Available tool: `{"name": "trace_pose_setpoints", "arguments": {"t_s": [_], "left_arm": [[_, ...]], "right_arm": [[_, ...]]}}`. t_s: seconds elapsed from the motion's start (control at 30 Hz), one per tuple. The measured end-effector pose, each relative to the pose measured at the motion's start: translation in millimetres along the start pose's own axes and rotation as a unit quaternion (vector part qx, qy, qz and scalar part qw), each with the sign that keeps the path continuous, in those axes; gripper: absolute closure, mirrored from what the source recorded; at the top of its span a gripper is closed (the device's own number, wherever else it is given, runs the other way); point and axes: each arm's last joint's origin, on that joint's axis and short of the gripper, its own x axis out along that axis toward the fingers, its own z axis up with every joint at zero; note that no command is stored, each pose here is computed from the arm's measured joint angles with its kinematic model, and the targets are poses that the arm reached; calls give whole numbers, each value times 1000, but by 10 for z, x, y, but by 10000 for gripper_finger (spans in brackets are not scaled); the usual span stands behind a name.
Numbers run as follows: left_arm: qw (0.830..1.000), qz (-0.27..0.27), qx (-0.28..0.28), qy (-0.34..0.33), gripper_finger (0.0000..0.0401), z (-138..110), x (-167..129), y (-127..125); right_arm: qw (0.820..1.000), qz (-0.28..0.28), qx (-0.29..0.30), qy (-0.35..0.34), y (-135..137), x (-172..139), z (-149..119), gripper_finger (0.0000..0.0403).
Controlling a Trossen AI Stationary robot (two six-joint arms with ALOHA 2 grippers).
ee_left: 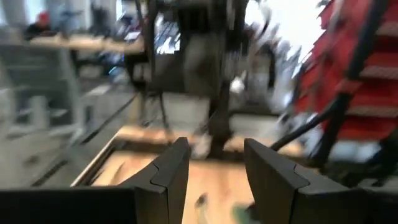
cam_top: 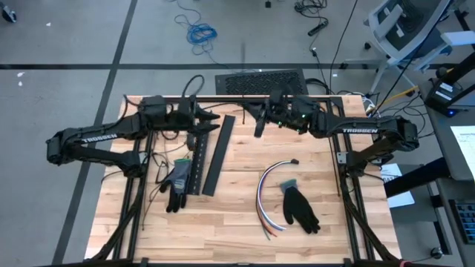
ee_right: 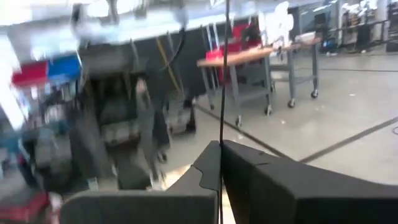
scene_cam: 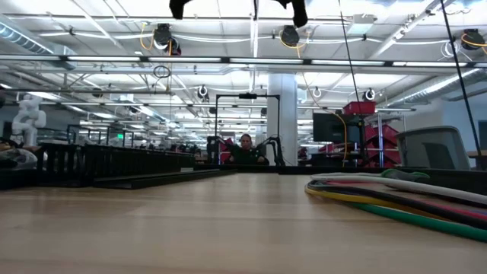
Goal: Ziptie cables
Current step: Wrap the cable wires with the black ziptie
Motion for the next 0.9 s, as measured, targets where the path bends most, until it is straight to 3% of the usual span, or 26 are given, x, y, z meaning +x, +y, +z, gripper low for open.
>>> {"name": "trace_pose_setpoints", "arguments": {"t_s": [0.1, 0.3, 0.4, 0.53, 0.7, 0.9], "left_arm": [[997, 61, 44, 18, 251, -39, 22, -62], [973, 202, 106, 31, 251, -78, 110, -173], [966, 230, 110, 38, 251, -132, 203, -214], [967, 223, 112, 43, 251, -262, 421, -268], [970, 210, 114, 48, 251, -449, 678, -342], [953, 279, 113, 32, 251, -524, 799, -401]], "right_arm": [[999, -30, 10, -25, -35, 7, 21, 403], [985, -166, -12, -52, 38, 81, -121, 403], [975, -214, -20, -59, 94, 143, -242, 403], [976, -209, -15, -63, 187, 250, -426, 403], [975, -210, -17, -71, 270, 282, -465, 403], [976, -201, -30, -73, 356, 272, -418, 403]]}}
